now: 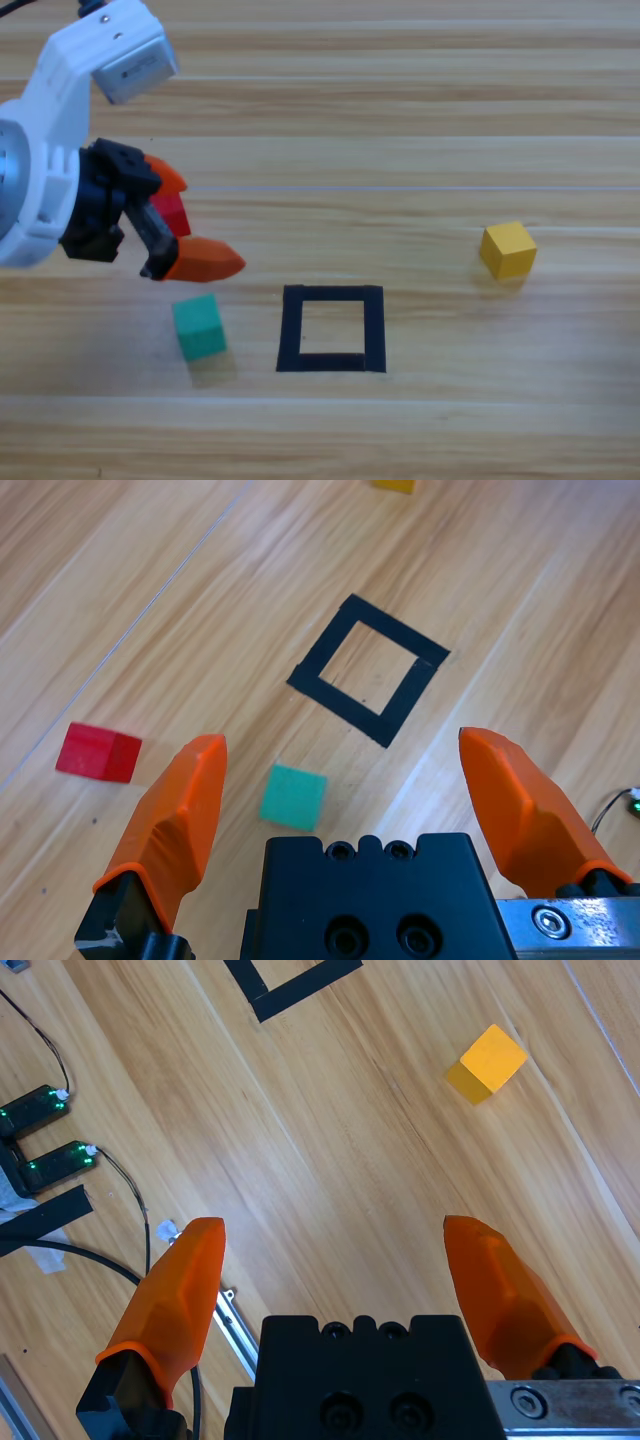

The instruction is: Stack the blocks in the rectangular block: red at the bottom, yellow in the middle, green on top

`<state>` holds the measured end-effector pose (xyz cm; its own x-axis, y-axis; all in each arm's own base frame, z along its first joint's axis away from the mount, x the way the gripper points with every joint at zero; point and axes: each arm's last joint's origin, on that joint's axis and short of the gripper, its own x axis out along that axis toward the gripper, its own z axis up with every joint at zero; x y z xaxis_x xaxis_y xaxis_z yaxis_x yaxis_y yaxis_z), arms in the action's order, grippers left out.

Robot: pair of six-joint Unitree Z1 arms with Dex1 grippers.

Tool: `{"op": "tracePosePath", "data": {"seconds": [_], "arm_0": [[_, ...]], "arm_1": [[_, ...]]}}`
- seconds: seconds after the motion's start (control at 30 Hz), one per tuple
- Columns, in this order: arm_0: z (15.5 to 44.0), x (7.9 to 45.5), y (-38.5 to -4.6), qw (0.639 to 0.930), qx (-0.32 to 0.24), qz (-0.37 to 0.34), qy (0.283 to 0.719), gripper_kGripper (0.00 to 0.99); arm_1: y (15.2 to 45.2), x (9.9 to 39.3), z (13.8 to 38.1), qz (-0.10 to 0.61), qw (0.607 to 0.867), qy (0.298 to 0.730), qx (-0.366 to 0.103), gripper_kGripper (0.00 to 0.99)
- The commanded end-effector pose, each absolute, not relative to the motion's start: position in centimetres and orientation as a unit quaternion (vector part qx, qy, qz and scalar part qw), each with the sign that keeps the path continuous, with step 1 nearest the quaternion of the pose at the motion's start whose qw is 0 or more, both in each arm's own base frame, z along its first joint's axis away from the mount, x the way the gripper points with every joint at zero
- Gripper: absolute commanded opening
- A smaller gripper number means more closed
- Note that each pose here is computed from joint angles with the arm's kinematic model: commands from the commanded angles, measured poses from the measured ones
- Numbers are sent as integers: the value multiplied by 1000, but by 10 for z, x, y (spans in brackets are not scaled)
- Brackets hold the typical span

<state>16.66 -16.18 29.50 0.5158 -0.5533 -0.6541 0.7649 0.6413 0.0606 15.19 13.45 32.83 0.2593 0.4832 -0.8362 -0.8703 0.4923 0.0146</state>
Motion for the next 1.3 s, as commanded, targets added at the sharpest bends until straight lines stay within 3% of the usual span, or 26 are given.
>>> {"op": "tracePosePath", "data": {"seconds": [0.03,0.23,0.5,0.67,0.83,1.0,1.3], "arm_0": [[314,165,-162,869,152,-353,310,990],[334,181,-167,902,77,-237,351,990],[370,219,-194,915,-32,-89,393,980],[376,244,-218,897,-46,-39,437,974],[376,253,-227,887,-74,-10,455,977],[370,263,-219,872,-116,32,474,976],[347,312,-200,816,-183,162,524,960]], "arm_1": [[147,161,308,447,736,444,-247,962],[148,163,307,431,744,451,-239,962],[165,203,310,269,827,456,-189,962],[185,227,289,253,831,468,-166,960],[209,255,268,238,822,497,-145,960],[225,276,249,194,817,532,-106,963],[244,302,208,147,803,571,-90,986]]}}
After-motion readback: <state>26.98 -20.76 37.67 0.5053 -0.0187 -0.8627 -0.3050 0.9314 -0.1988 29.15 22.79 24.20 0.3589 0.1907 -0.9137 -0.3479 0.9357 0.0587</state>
